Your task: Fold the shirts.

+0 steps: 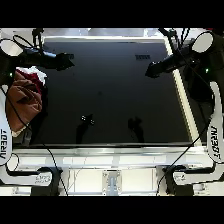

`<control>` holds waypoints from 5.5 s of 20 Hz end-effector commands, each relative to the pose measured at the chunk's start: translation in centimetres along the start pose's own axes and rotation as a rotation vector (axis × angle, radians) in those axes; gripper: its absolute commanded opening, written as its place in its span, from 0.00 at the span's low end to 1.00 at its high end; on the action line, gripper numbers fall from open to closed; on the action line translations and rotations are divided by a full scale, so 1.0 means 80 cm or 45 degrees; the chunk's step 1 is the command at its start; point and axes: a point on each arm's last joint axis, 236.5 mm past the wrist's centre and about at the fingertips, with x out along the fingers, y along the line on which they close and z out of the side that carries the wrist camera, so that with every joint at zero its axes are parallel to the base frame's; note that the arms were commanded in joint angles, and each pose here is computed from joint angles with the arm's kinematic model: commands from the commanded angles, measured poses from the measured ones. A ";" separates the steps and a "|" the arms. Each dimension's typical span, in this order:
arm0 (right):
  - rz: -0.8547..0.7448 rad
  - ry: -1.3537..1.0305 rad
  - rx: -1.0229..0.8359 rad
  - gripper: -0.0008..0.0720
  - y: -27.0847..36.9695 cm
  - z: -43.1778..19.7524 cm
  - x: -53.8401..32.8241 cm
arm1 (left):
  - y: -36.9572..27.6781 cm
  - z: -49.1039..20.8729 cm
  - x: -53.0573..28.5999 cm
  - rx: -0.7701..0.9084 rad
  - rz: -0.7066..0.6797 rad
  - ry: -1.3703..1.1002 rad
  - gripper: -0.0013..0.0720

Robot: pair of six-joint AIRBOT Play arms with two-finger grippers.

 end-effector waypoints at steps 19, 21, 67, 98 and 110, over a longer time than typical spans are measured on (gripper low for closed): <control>-0.167 -0.323 -0.264 0.87 -0.031 0.077 -0.012 | 0.003 0.006 0.001 0.004 0.011 -0.027 0.04; -0.176 -0.403 -0.252 0.87 -0.031 0.095 -0.017 | 0.071 0.020 -0.008 0.119 0.278 -0.073 0.07; -0.214 -0.123 -0.145 0.55 -0.015 0.033 -0.098 | -0.192 -0.090 0.134 0.441 -0.032 0.154 0.97; 0.011 0.441 0.707 0.74 -0.075 -0.302 0.188 | -0.100 -0.300 0.240 0.325 -0.157 0.966 0.98; 0.073 0.304 0.646 0.04 -0.067 -0.265 0.198 | -0.095 -0.306 0.265 0.305 -0.151 0.936 0.04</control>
